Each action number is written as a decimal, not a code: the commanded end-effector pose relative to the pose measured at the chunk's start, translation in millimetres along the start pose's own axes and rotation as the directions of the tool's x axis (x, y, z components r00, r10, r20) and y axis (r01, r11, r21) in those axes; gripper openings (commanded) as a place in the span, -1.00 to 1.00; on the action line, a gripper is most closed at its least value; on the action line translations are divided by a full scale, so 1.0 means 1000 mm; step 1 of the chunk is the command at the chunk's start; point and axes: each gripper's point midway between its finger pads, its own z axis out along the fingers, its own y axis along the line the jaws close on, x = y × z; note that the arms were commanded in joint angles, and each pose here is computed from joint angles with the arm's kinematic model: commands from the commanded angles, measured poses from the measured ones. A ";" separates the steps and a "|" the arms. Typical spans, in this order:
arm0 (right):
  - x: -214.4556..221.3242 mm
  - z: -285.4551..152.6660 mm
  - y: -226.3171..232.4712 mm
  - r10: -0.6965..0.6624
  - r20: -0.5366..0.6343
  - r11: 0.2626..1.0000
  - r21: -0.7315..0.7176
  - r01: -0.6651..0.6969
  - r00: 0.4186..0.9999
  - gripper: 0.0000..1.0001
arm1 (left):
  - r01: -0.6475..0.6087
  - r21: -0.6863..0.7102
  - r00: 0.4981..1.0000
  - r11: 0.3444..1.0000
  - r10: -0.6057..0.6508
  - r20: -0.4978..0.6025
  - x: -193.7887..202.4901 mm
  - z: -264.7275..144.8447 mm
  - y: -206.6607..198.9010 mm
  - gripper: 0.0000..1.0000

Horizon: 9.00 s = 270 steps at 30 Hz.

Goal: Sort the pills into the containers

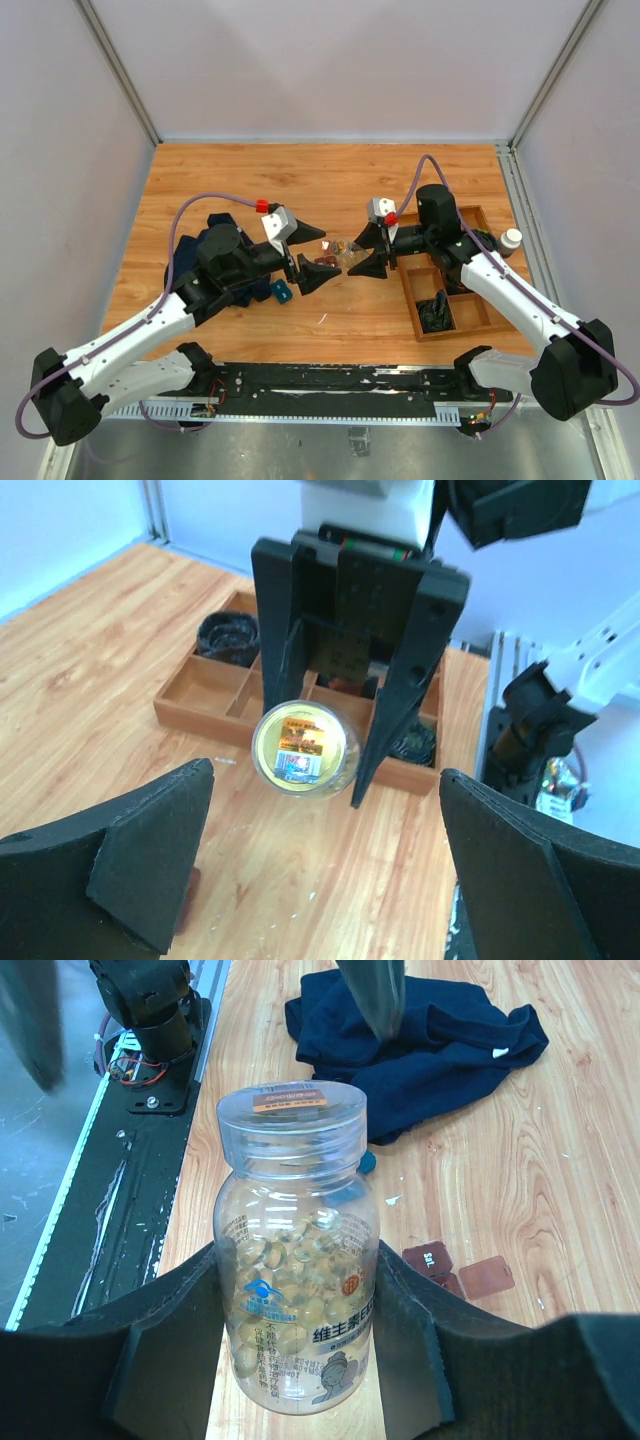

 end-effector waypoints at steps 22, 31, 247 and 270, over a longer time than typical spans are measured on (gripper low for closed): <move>-0.017 -0.004 -0.007 -0.056 0.028 0.998 0.019 0.055 0.998 -0.97 | 0.477 -0.474 0.879 0.740 -0.394 0.270 -0.034 -0.017 0.036 0.80; -0.015 -0.004 -0.008 -0.050 0.022 0.999 0.021 0.049 0.999 -0.97 | 0.477 -0.448 0.879 0.757 -0.419 0.228 -0.033 0.004 0.027 0.70; -0.018 -0.007 -0.013 -0.047 0.010 0.997 0.065 0.046 0.999 -0.96 | 0.267 -0.556 0.961 0.787 -0.257 0.099 -0.011 0.038 0.008 -0.39; -0.032 -0.008 0.012 -0.093 0.078 0.994 -0.044 0.097 0.993 -0.99 | -0.041 0.126 0.994 0.991 0.053 -0.100 0.007 0.028 0.009 -0.65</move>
